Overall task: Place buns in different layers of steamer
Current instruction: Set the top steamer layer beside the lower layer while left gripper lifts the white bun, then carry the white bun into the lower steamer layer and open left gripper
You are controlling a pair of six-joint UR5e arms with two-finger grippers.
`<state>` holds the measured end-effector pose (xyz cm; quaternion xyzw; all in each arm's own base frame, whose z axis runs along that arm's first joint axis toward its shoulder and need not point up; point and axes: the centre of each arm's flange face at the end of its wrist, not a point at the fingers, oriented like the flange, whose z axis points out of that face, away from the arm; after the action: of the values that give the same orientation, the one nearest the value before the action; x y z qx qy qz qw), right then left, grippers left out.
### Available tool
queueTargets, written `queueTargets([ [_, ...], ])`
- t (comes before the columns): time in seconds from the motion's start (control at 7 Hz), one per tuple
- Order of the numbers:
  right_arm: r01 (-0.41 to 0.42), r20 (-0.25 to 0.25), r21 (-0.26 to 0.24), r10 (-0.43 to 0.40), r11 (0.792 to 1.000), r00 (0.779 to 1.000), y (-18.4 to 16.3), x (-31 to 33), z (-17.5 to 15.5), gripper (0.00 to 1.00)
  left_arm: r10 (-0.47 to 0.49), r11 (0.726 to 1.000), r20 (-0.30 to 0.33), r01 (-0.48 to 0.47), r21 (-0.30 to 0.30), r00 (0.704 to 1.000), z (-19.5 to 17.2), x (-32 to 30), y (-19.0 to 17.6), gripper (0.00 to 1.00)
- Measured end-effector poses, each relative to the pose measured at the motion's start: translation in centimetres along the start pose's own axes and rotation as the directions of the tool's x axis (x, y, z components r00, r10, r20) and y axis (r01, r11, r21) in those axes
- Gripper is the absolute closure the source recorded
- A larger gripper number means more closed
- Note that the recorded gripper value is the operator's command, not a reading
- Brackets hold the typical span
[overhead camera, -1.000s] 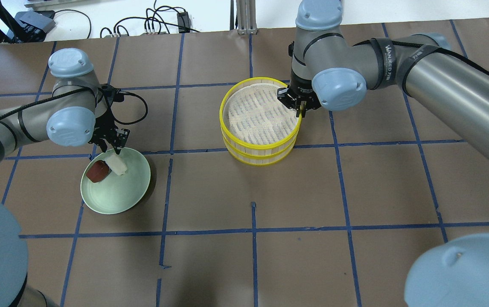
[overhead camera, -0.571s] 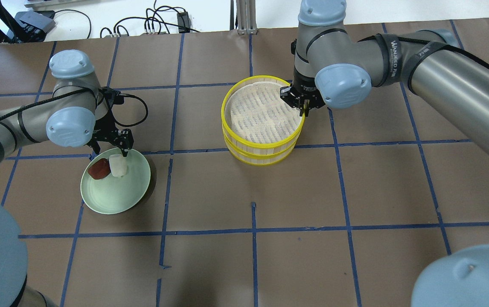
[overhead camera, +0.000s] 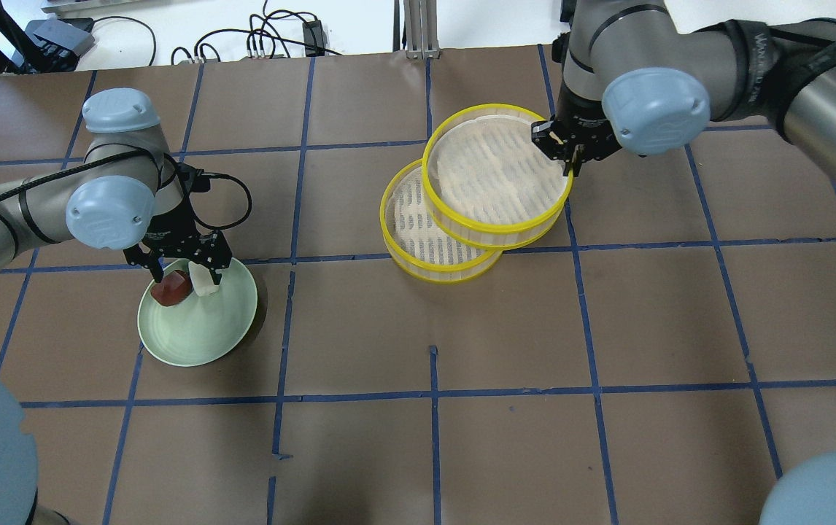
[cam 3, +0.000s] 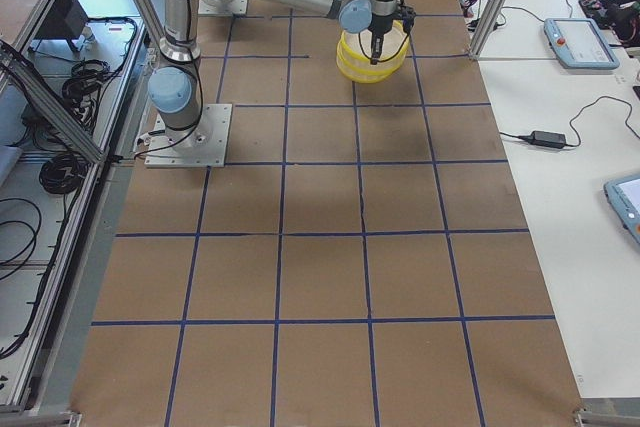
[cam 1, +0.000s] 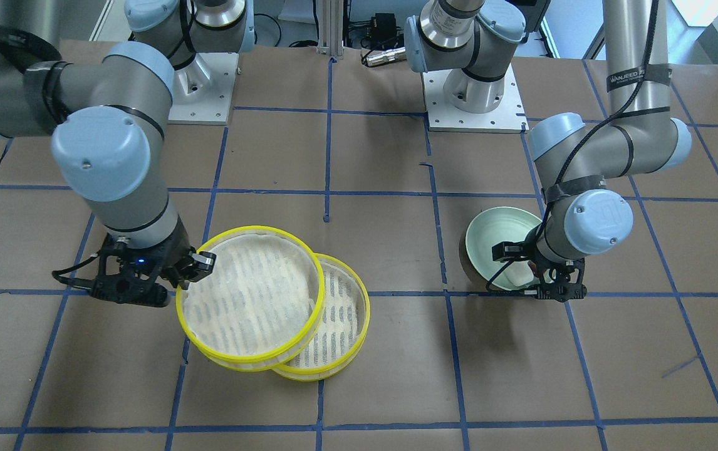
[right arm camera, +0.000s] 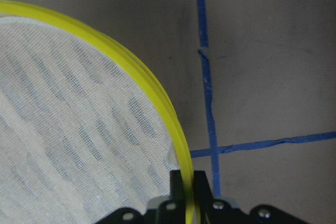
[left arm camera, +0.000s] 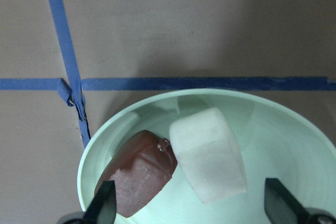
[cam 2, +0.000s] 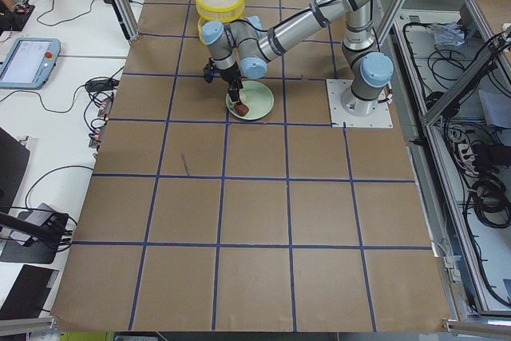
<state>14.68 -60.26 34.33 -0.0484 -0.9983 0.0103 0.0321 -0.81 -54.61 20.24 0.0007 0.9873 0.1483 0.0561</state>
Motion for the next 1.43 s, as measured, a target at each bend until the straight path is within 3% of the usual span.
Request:
queueTargets([
  [0.14,0.024,-0.021,0.002,-0.024,1.000,0.999,-0.8,3.1,0.1,0.97,-0.001,1.000,-0.026,0.001,-0.001,1.000,0.3,0.3,0.0,0.22],
  [0.43,0.047,-0.047,-0.002,-0.048,0.999,0.998,-1.7,6.9,0.3,0.97,-0.002,1.000,-0.047,0.002,0.008,0.999,0.3,0.5,-0.3,0.68],
  [0.57,0.047,-0.055,-0.002,-0.047,0.999,0.997,-1.8,7.6,0.4,0.97,0.000,1.000,-0.049,0.001,0.008,0.999,0.3,0.5,-0.4,0.80],
  [0.86,0.045,-0.059,-0.004,-0.045,0.999,0.997,-1.8,7.8,0.5,0.97,0.002,1.000,-0.040,0.000,0.029,0.999,0.3,0.3,-0.9,0.88],
  [1.0,0.042,-0.058,-0.005,-0.043,0.999,0.997,-1.8,7.8,0.6,0.97,-0.002,0.998,-0.032,0.004,0.068,0.999,-0.5,0.2,-1.1,0.90],
  [1.43,0.033,-0.051,-0.007,-0.034,0.999,0.998,-1.7,7.8,0.7,0.97,0.000,0.974,-0.012,0.003,0.225,1.000,-7.6,2.8,-0.7,0.90],
])
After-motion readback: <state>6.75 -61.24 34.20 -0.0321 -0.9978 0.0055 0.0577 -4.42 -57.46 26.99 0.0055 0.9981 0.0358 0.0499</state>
